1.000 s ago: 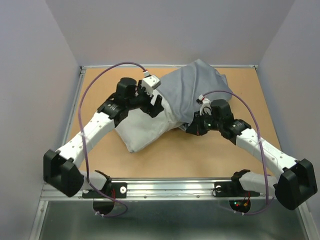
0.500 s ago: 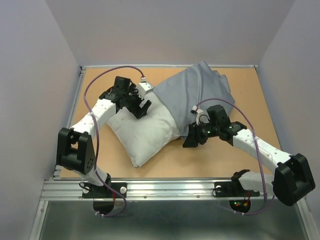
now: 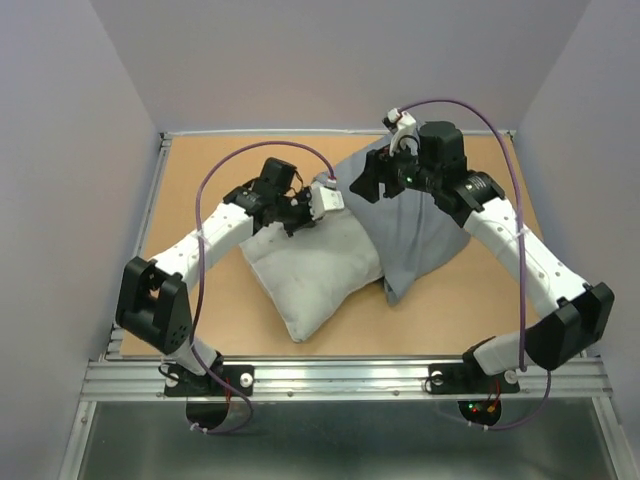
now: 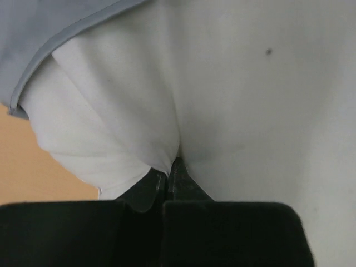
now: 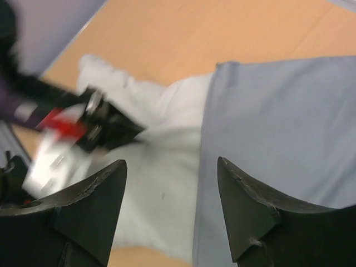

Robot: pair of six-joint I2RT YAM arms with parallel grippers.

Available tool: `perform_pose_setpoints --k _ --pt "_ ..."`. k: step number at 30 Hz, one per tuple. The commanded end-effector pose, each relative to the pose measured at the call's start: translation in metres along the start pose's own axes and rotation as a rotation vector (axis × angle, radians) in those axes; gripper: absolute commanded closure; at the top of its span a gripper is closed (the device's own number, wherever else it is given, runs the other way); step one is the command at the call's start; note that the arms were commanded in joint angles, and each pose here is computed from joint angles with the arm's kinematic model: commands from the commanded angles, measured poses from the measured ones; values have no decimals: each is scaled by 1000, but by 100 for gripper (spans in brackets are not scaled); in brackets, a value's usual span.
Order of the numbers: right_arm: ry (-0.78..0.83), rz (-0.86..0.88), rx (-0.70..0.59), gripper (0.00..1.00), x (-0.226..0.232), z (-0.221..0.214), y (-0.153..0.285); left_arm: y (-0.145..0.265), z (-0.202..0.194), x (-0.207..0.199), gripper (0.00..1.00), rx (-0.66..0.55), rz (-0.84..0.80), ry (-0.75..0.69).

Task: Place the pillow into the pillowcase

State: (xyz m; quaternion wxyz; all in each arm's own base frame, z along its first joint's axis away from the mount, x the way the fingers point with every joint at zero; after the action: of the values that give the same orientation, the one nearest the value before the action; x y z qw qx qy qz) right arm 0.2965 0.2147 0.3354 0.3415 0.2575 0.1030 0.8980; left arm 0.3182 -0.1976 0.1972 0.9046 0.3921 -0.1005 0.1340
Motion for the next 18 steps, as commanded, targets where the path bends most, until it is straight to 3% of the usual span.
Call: perform_pose_setpoints --k 1,3,4,6,7,9,13,18 --pt "37 -113 42 28 -31 0 -27 7 38 -38 99 -91 -45 -259" --pt "12 -81 117 28 -38 -18 -42 9 42 -45 85 -102 -36 -214" --pt "-18 -78 188 28 -43 -40 -47 13 45 -43 65 -105 -21 -180" --pt "-59 -89 324 30 -56 -84 -51 24 50 -39 40 -100 30 -65" --pt "-60 -90 333 32 -57 -86 -52 26 50 -37 33 -105 36 -21" --pt "-84 -97 430 35 -66 -124 -50 47 49 -24 5 -137 95 99" --pt "-84 -122 513 39 -77 -158 -46 62 22 -11 1 -126 82 424" --pt "-94 -118 530 38 -77 -168 -43 50 -17 -25 1 -107 -15 642"
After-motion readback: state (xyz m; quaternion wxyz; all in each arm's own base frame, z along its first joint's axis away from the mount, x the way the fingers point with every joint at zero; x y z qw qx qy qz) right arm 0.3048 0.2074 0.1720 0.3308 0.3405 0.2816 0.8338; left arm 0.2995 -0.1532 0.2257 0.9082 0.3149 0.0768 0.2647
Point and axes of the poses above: each gripper's point midway between its finger pads, its own y axis back along the fingers, its own x axis along the line the jaws close on, z = x × y, the point moved 6 cm from there along y, back along the fingers, and after that the axes turned 6 degrees about -y, right-handed, at the moved point
